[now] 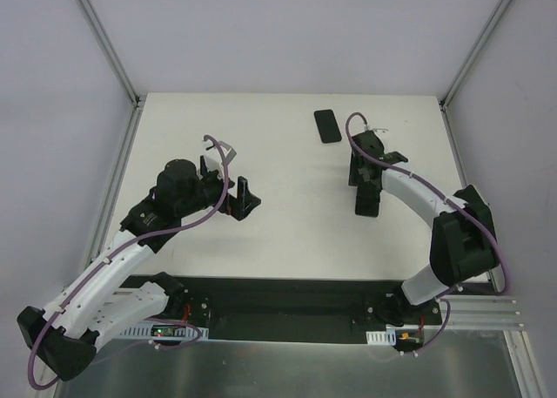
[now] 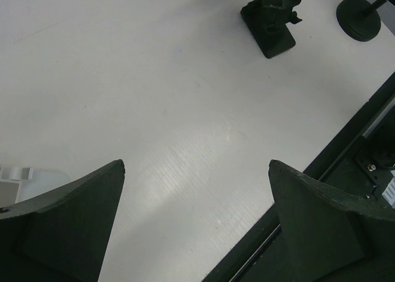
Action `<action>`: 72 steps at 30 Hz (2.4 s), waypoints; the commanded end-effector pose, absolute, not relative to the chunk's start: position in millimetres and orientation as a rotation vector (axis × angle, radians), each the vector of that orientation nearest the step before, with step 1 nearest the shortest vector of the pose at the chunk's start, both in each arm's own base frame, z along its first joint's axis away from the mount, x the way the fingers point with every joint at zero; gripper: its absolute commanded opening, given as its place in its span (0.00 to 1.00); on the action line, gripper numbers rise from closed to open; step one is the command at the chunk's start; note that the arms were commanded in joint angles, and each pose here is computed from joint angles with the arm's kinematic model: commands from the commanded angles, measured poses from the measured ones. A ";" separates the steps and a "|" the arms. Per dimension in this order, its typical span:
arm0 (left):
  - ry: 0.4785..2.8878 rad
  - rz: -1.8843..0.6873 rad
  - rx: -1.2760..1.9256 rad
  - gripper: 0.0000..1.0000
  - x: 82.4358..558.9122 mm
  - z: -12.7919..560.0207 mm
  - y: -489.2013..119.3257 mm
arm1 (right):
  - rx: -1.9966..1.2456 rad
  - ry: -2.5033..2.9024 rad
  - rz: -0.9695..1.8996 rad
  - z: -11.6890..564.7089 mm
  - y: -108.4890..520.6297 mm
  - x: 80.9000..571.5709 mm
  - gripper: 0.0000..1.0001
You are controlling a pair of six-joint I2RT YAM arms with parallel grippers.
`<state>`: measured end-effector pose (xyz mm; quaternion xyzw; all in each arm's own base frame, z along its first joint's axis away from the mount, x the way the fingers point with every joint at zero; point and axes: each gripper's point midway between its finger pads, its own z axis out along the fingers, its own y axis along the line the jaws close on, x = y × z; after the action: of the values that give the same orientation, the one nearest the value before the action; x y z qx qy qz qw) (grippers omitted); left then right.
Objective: Place the phone on the phone stand
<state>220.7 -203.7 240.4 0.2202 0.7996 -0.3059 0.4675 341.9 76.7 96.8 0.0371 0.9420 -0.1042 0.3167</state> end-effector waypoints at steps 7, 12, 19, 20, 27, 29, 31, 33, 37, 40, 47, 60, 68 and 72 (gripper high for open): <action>1.887 -0.795 0.544 0.99 216.6 253.6 -205.7 | 1.151 2.000 -0.729 153.8 -19.3 348.8 0.01; 1.900 -0.809 0.542 0.99 216.2 249.2 -208.0 | 1.318 1.915 -0.809 153.1 -45.3 341.7 0.01; 1.909 -0.807 0.540 0.99 218.0 246.6 -208.3 | 1.297 1.902 -0.752 140.5 -66.7 345.9 0.01; 1.911 -0.810 0.542 0.99 217.9 246.1 -209.2 | 1.315 1.919 -0.733 136.3 -70.4 347.5 0.01; 1.920 -0.814 0.542 0.99 218.5 243.7 -210.0 | 1.324 1.951 -0.653 122.7 -84.6 363.8 0.01; 1.920 -0.814 0.542 0.99 218.8 244.0 -210.0 | 1.301 1.975 -0.640 117.8 -83.5 367.1 0.01; 1.924 -0.815 0.538 0.99 219.7 243.3 -209.6 | 1.300 1.981 -0.652 114.4 -83.9 368.5 0.01; 1.925 -0.814 0.539 0.99 219.7 243.0 -209.2 | 1.314 1.977 -0.657 112.8 -85.4 368.4 0.04; 1.922 -0.811 0.535 0.99 220.2 243.4 -208.2 | 1.312 2.007 -0.678 103.6 -86.7 366.6 0.44; 1.922 -0.814 0.537 0.99 219.8 243.5 -208.6 | 1.286 2.038 -0.673 101.4 -84.9 364.3 0.97; 1.925 -0.827 0.542 0.99 218.8 243.3 -210.2 | 1.099 2.075 -0.661 131.5 -84.0 368.8 0.96; 1.937 -0.832 0.547 0.99 219.7 240.1 -211.1 | 0.375 2.054 -0.795 236.5 -34.8 433.8 0.96; 1.968 -0.822 0.509 0.99 228.3 234.2 -206.6 | -0.062 2.328 0.026 165.4 109.1 533.7 0.97; 1.983 -0.822 0.502 0.99 231.2 230.6 -205.4 | -0.043 2.386 0.139 132.5 134.7 564.6 0.98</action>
<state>226.7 -204.0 227.5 0.2097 0.8067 -0.3222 0.4488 552.0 95.1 154.4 0.0161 0.9143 -0.0366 0.4030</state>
